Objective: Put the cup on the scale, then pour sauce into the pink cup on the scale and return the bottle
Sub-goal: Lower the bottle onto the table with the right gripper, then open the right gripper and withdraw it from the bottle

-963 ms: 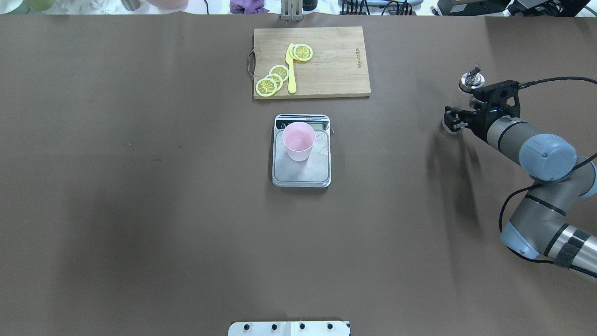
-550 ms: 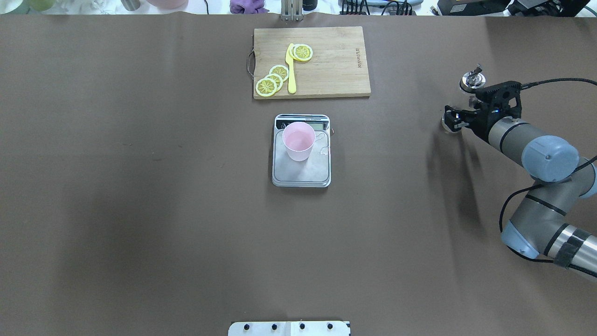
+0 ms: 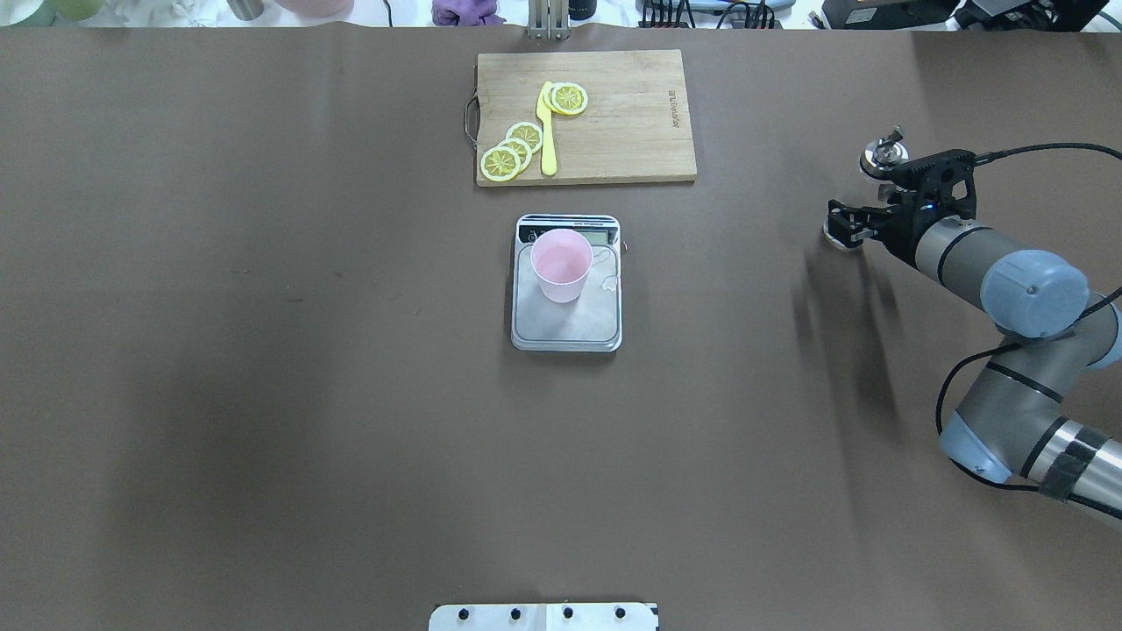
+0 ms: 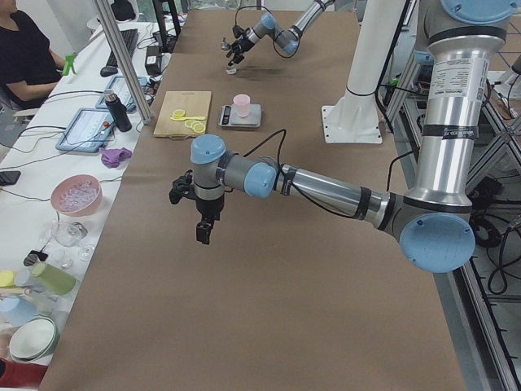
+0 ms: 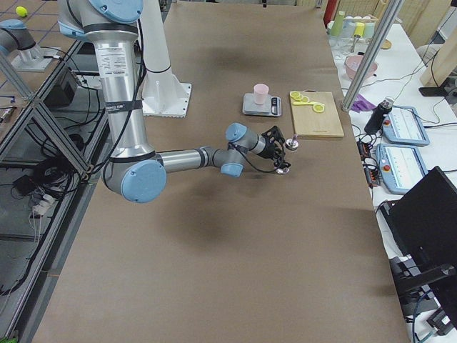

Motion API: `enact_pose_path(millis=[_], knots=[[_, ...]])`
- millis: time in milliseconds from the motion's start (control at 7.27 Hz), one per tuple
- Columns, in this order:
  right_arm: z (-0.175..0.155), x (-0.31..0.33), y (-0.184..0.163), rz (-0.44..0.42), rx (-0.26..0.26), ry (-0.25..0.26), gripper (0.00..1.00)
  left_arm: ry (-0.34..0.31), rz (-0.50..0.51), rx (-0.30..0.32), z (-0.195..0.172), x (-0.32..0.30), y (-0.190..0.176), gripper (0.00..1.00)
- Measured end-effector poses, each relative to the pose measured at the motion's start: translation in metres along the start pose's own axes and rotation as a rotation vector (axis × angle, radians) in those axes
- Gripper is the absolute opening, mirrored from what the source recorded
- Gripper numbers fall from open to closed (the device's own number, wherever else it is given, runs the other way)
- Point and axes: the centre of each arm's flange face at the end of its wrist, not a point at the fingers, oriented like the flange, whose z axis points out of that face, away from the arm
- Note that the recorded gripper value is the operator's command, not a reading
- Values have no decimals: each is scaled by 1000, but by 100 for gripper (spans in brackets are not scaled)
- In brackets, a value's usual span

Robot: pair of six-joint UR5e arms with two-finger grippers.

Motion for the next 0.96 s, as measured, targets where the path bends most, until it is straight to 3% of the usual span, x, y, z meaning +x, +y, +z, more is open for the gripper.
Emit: enact_pose_path(millis=[275, 550, 688, 826, 963], knots=[[-16, 4, 10, 17, -16, -11, 99, 0, 0, 1, 0, 0, 0, 98], [-59, 9, 30, 29, -67, -59, 99, 0, 0, 1, 0, 0, 0, 98], [-89, 10, 32, 29, -122, -93, 99, -1, -1, -1, 0, -1, 1, 98], [-116, 5, 20, 29, -210, -117, 99, -1, -2, -2, 1, -1, 1, 98], [-138, -2, -2, 41, -339, -133, 99, -2, -2, -3, 1, -2, 1, 98]])
